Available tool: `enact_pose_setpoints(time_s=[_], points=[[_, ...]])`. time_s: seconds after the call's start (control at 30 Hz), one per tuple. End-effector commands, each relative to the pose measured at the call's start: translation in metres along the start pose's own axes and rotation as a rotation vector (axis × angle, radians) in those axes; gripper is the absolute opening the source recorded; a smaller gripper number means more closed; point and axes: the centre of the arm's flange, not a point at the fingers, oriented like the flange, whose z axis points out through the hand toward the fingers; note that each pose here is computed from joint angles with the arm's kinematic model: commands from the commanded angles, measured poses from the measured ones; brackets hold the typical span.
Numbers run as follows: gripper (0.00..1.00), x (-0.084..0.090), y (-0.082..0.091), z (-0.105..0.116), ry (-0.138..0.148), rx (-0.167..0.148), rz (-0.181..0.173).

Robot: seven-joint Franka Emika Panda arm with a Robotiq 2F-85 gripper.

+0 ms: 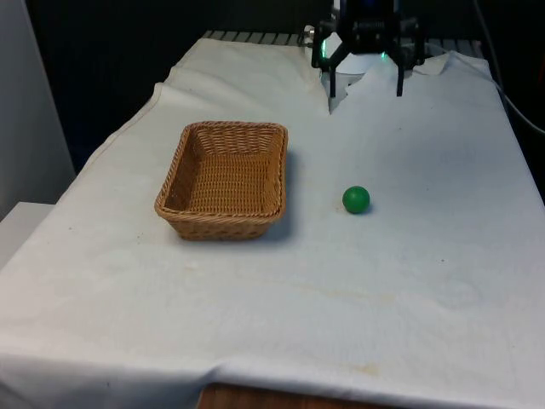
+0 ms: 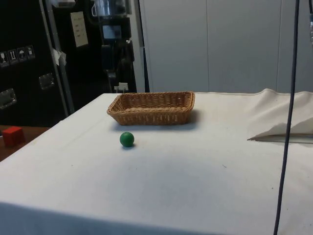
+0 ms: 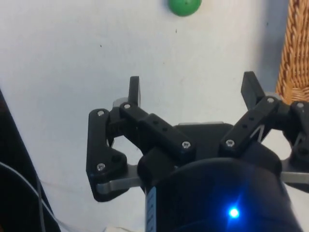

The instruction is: Pick up the ball and place it into the basket.

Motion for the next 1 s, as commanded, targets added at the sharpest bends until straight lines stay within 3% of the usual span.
enact_pose_setpoints(time_s=[0.0, 0.5, 0.53, 0.57, 0.7, 0.8, 0.83, 0.87, 0.97], points=[[1.00, 0.000, -0.001, 0.004, 0.010, 0.010, -0.006], [1.00, 0.003, 0.001, 0.038, 0.022, 0.016, -0.055], [1.00, 0.002, 0.002, 0.036, 0.013, 0.007, -0.050], [1.00, 0.003, 0.001, 0.040, 0.024, 0.017, -0.057], [1.00, 0.003, 0.001, 0.048, 0.026, 0.019, -0.070], [1.00, 0.004, 0.002, 0.056, 0.029, 0.021, -0.075], [1.00, 0.004, 0.003, 0.055, 0.017, 0.013, -0.073], [1.00, 0.004, 0.002, 0.058, 0.029, 0.022, -0.076], [1.00, 0.004, 0.003, 0.063, 0.029, 0.022, -0.077]])
